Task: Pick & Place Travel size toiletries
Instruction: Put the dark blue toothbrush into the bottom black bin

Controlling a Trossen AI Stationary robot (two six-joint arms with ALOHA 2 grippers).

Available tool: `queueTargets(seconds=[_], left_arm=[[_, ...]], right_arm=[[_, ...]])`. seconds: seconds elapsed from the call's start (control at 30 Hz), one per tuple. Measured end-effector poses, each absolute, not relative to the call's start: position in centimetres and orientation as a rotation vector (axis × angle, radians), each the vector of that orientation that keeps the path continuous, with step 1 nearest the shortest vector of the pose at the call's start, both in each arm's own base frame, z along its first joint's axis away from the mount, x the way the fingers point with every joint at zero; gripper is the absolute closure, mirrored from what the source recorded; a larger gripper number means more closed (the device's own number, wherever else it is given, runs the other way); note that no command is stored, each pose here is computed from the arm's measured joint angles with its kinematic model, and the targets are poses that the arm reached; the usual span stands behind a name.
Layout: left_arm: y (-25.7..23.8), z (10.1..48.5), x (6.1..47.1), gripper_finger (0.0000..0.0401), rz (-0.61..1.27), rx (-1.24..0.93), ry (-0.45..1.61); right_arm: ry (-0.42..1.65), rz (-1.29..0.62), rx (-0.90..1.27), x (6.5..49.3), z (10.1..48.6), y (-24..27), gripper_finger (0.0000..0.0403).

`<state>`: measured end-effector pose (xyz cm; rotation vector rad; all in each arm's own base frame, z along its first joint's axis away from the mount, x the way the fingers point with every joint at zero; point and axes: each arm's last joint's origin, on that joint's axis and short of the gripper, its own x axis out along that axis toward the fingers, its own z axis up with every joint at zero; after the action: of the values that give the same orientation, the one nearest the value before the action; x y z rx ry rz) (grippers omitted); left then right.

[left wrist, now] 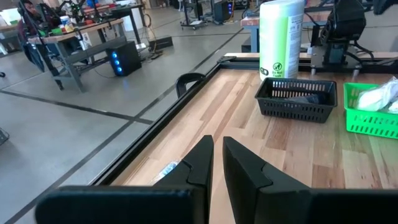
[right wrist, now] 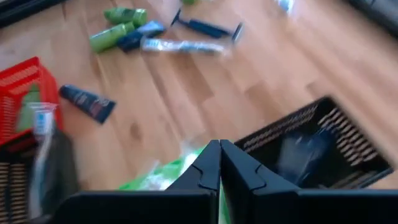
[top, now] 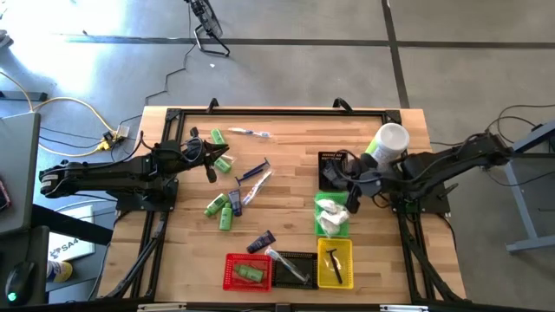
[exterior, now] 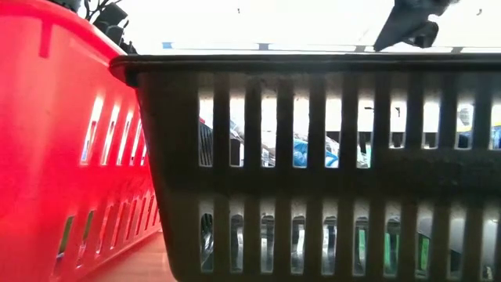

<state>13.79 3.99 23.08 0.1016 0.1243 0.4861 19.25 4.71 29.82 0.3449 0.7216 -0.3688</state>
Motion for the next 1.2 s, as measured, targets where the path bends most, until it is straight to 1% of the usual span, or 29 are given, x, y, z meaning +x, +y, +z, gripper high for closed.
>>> queueTargets(seconds=[0.17,0.43,0.53,0.7,0.9,1.03,1.2], left_arm=[[4.0,23.0,13.8,0.0371,0.486,0.1,0.127],[4.0,23.0,13.8,0.0371,0.485,0.096,0.13],[4.0,23.1,13.8,0.0371,0.489,0.11,0.126],[4.0,23.2,13.8,0.0371,0.501,0.127,0.118],[4.0,23.0,13.8,0.0371,0.502,0.078,0.122],[4.0,23.2,13.8,0.0371,0.504,0.071,0.104],[4.0,23.6,13.8,0.0371,0.506,0.07,0.064]], right_arm=[[0.691,-0.387,0.254,19.3,30.1,4.5,0.0401],[0.708,-0.373,0.206,19.4,30.0,4.0,0.0401],[0.712,-0.332,0.163,19.0,30.4,3.5,0.0401],[0.671,-0.346,0.119,17.5,30.7,2.1,0.0401],[0.556,-0.355,0.076,15.0,29.3,0.8,0.0401],[0.432,-0.35,0.042,13.4,28.5,0.2,0.0401],[0.243,-0.322,-0.065,12.7,27.9,-0.1,0.0401]])
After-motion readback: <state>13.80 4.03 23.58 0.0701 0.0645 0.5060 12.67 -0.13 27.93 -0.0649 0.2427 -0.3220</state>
